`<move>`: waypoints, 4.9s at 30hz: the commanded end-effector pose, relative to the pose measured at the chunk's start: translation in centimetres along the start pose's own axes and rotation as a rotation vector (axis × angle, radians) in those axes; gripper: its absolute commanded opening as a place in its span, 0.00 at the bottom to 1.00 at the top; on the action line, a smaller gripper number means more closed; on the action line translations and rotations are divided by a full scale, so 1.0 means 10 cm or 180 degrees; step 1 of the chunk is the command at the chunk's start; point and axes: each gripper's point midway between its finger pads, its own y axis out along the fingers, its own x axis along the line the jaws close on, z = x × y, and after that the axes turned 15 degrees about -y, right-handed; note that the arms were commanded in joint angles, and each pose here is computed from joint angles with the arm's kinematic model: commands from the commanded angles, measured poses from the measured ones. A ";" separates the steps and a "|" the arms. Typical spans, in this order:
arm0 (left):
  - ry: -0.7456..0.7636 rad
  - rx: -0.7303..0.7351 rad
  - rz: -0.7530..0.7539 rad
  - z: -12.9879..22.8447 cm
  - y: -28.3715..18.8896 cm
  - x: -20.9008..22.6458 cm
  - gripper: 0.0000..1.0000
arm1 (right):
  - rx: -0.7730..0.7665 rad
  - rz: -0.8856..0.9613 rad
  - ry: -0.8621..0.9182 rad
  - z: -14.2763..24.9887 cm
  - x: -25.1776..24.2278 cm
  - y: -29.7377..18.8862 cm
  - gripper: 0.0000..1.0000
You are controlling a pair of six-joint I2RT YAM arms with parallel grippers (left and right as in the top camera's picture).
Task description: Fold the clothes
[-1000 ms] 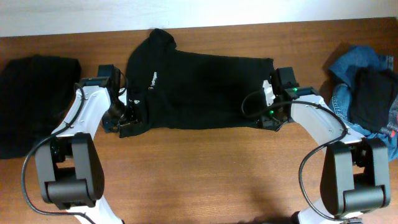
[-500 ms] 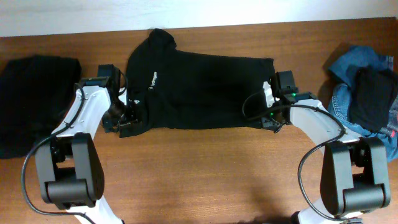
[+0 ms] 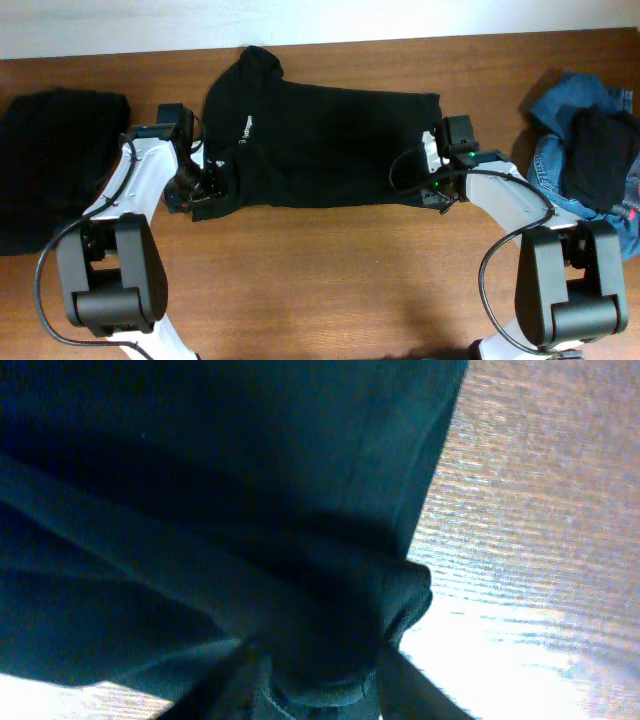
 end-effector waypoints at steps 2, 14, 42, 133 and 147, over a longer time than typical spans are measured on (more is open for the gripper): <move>-0.0046 -0.0007 0.0053 0.00 -0.01 -0.02 0.73 | 0.0032 0.0039 0.0020 0.03 -0.01 0.04 0.21; -0.0042 -0.0050 0.0075 -0.03 -0.01 -0.03 0.73 | -0.0300 0.0179 -0.0382 -0.23 -0.10 0.02 0.04; -0.0167 -0.0109 0.0061 -0.12 -0.04 0.11 0.73 | -0.0710 0.0716 -0.0306 -0.58 -0.43 -0.19 1.00; -0.0271 -0.0520 -0.0687 -0.22 0.29 0.63 0.01 | 0.0410 0.0187 0.0137 0.27 -0.13 0.29 0.04; -0.0541 -0.0152 -0.0735 0.08 0.30 0.69 0.01 | 0.0923 0.0078 0.0429 0.72 -0.20 0.21 0.04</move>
